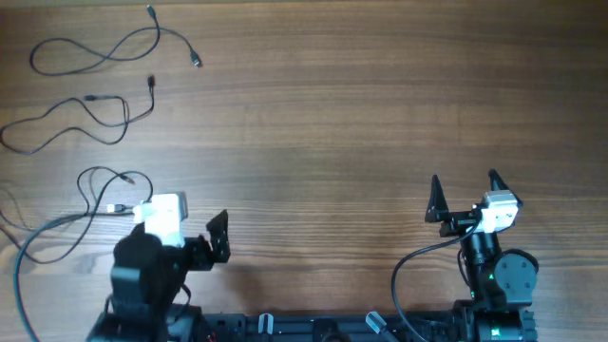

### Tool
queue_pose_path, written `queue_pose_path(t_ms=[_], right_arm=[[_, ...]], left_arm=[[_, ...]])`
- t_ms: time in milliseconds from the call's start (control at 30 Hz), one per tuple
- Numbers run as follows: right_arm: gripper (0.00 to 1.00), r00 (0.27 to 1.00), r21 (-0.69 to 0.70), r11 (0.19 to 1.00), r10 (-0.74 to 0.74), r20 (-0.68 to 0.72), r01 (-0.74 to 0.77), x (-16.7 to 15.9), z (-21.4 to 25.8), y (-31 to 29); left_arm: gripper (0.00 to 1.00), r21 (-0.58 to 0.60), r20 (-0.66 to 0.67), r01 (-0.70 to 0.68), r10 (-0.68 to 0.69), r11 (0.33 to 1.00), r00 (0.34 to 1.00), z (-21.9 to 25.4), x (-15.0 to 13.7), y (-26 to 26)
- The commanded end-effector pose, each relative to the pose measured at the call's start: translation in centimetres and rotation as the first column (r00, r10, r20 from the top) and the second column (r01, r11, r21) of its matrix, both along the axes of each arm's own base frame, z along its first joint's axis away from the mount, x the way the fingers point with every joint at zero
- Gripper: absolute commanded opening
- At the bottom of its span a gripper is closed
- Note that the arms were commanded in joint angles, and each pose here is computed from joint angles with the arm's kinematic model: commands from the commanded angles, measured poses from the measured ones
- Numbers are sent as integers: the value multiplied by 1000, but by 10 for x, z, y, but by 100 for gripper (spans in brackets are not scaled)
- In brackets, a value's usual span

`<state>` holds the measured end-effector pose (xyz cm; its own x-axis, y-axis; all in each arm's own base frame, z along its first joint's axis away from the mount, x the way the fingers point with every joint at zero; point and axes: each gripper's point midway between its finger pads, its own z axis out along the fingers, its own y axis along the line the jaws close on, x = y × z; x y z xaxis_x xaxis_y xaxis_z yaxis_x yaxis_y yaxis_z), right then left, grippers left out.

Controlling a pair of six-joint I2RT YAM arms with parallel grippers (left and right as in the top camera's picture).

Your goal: Untangle cables

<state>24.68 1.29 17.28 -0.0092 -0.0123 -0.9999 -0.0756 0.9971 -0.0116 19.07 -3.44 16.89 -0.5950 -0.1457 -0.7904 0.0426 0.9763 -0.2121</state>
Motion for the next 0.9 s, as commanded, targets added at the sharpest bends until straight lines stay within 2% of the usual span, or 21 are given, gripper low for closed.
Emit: queue_pose_path(t_ms=[0,133,467,867], right_arm=[[100,1000,13,1000,-14,10,14,0,2,-2],[100,1000,13,1000,-13,10,13,0,2,-2],[100,1000,13,1000,-14,10,14,0,2,-2],[100,1000,13,1000,-14,10,14,0,2,-2]], left_arm=[[100,6,78,21,-21,1000,997,1,-6,-1],[100,5,108,23,-23,1000,994,-3,-7,-1],[100,-22,285,40,-32,999,958,-5,19,-7],[100,-20,504,58,-40,998,863,9,43,-9]])
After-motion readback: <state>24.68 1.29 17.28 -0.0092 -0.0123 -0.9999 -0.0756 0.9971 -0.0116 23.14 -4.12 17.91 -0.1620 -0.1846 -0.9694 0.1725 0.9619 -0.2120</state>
